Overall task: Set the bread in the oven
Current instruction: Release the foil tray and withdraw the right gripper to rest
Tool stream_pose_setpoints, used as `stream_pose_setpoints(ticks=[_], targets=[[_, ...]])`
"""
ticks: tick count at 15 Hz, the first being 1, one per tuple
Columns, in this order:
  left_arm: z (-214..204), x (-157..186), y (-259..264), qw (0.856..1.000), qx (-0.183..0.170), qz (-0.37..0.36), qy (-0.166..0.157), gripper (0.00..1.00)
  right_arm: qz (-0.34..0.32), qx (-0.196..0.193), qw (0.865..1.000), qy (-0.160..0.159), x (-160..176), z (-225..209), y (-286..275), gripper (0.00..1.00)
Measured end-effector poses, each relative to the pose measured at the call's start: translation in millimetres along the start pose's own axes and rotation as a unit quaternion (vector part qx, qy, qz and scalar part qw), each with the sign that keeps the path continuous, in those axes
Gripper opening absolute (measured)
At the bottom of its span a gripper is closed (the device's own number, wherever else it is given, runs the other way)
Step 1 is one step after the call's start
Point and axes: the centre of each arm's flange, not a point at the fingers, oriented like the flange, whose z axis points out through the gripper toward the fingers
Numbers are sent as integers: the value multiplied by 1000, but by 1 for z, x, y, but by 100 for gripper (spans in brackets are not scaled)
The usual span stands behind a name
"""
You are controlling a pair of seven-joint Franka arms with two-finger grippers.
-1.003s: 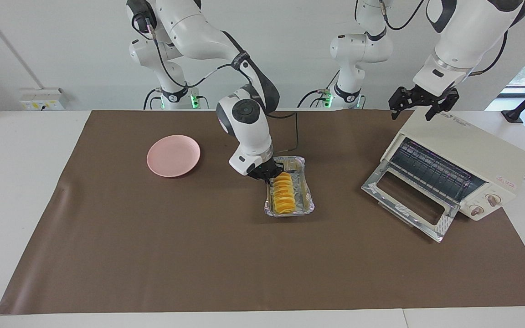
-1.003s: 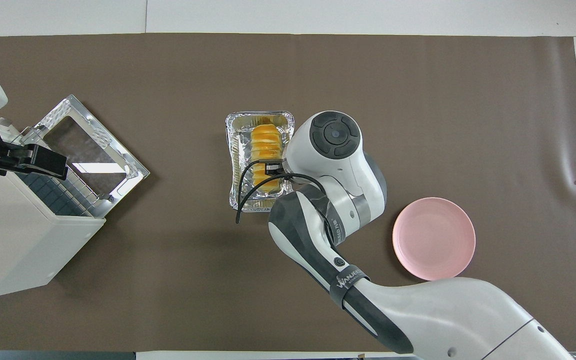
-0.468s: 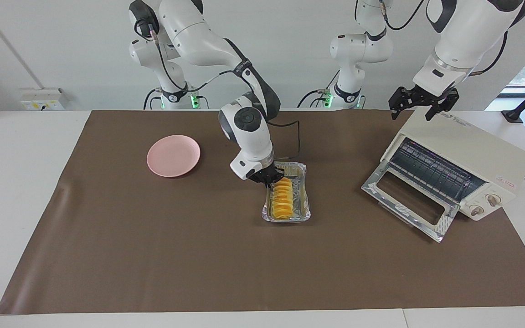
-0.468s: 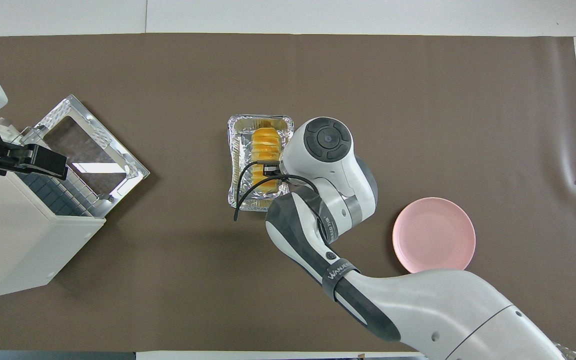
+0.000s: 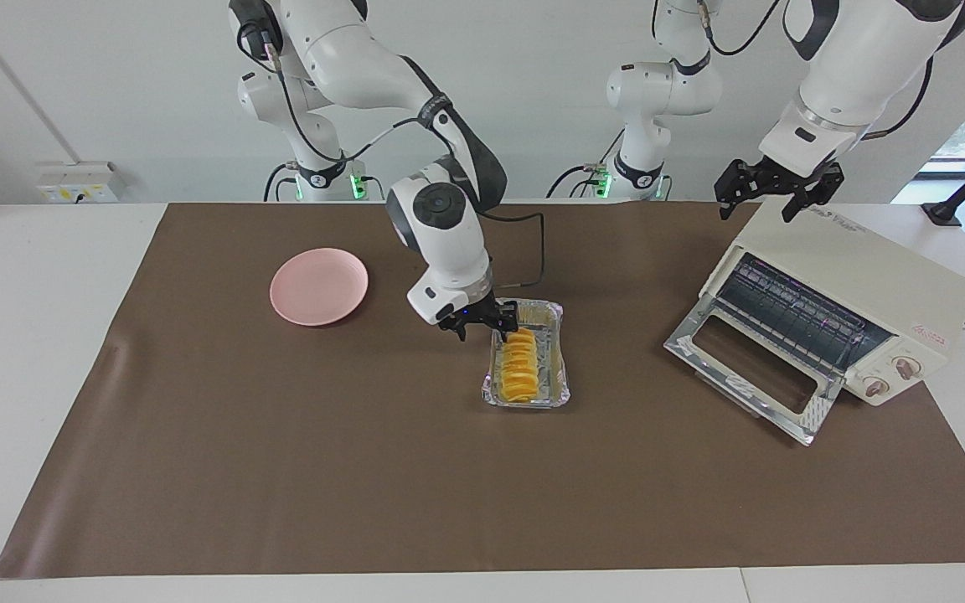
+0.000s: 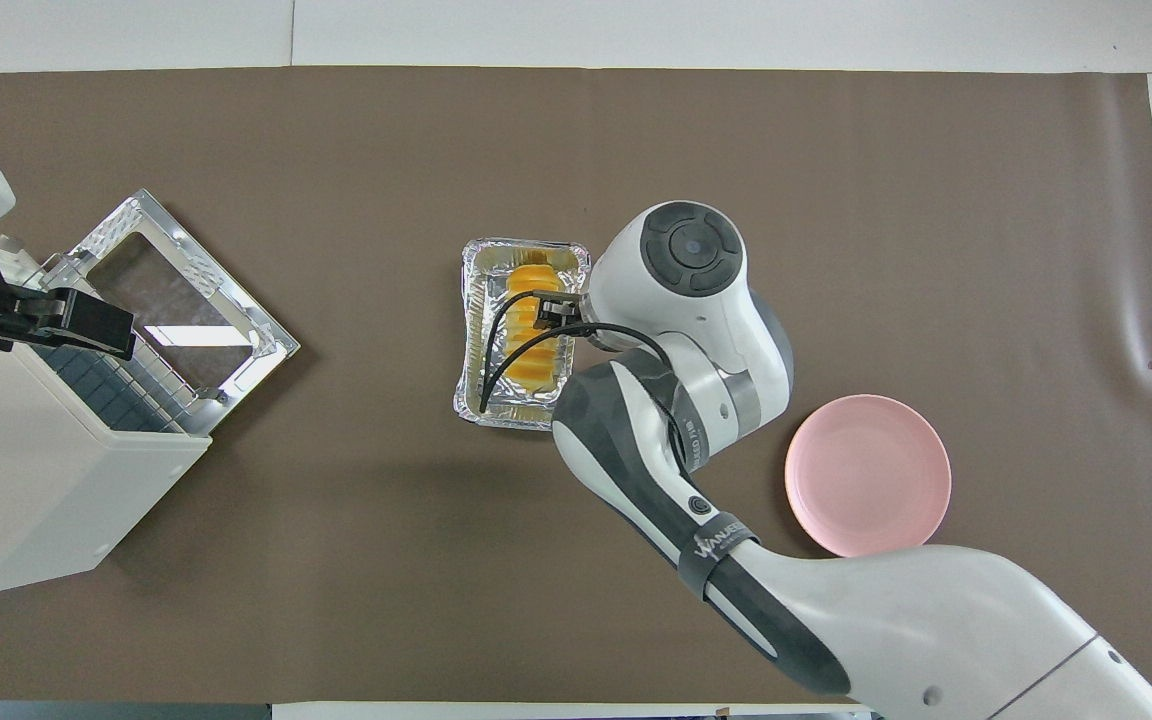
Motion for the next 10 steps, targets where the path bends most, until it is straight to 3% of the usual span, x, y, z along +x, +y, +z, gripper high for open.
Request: stream_pose_setpoints(ticks=[1,6,10], targets=[[0,0,0,1000,0,0,0,100,2,-1,1000,2,10,-24,17,100],[0,0,0,1000,0,0,0,100,-22,-21,999,-19,40,-145,145,100],[0,0,2,1000,0,2,1,100,-65,-29,997,-33,33,-217,234,100]])
